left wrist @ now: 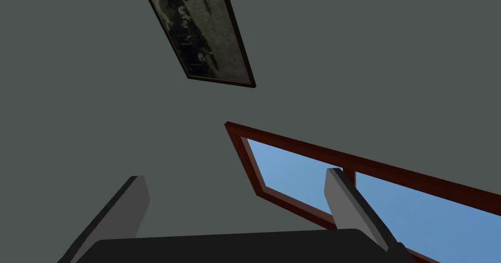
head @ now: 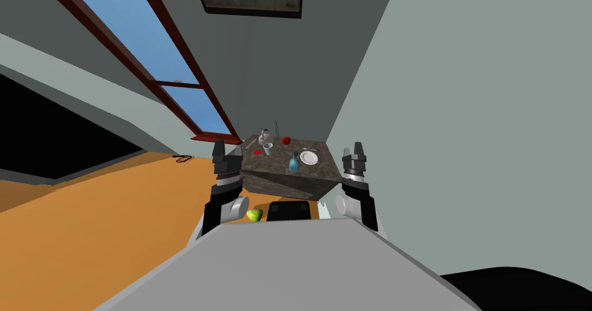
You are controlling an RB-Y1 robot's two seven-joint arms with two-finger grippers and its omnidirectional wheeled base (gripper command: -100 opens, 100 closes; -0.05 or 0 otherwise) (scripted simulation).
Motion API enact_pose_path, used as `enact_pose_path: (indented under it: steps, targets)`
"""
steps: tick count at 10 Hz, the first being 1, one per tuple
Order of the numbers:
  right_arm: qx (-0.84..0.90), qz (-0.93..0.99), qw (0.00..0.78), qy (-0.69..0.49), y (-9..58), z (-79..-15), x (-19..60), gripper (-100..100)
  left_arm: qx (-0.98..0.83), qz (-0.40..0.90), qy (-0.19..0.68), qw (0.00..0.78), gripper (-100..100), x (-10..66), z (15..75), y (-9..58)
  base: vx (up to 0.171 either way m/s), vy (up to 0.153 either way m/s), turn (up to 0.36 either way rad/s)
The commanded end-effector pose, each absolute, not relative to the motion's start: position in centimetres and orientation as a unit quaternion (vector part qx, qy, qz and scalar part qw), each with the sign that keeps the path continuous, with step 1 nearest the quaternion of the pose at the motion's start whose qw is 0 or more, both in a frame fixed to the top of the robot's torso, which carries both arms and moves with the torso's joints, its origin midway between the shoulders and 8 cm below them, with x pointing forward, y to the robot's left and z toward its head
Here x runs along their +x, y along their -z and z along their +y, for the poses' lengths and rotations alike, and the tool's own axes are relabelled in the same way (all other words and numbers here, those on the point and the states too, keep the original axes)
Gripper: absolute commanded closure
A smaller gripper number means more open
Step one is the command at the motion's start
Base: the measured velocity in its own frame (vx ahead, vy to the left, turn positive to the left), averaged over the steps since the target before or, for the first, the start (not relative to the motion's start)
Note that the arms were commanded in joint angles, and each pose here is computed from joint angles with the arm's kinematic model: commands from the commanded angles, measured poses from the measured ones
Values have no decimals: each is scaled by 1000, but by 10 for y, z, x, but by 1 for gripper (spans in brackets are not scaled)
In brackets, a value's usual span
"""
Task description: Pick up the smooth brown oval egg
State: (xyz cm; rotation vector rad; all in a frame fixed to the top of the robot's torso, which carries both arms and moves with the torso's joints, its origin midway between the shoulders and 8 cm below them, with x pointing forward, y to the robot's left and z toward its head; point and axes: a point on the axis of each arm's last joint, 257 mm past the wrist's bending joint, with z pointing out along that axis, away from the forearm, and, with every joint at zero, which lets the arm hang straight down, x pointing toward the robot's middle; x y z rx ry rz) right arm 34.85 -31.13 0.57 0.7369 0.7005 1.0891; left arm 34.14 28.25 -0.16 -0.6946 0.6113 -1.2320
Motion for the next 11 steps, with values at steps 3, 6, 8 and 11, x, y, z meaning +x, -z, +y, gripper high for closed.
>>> enact_pose_path:
  steps: [3, 6, 8, 11]
  targets:
    - [305, 364, 733, -487, 6, -304, 352, -100, -314, 276, 557, 718, 0, 341, 283, 2, -9, -14, -61]
    - [279, 412, 730, -470, 25, -301, 355, -100, -314, 276, 557, 718, 0, 341, 282, 2, -13, -1, -10]
    - [258, 450, 725, -452, 42, -301, 358, -100, -314, 276, 557, 718, 0, 341, 282, 2, -20, 22, 38]
    - [230, 513, 713, -418, 75, -309, 360, -100, -314, 276, 557, 718, 0, 341, 282, 2, -19, 46, 116]
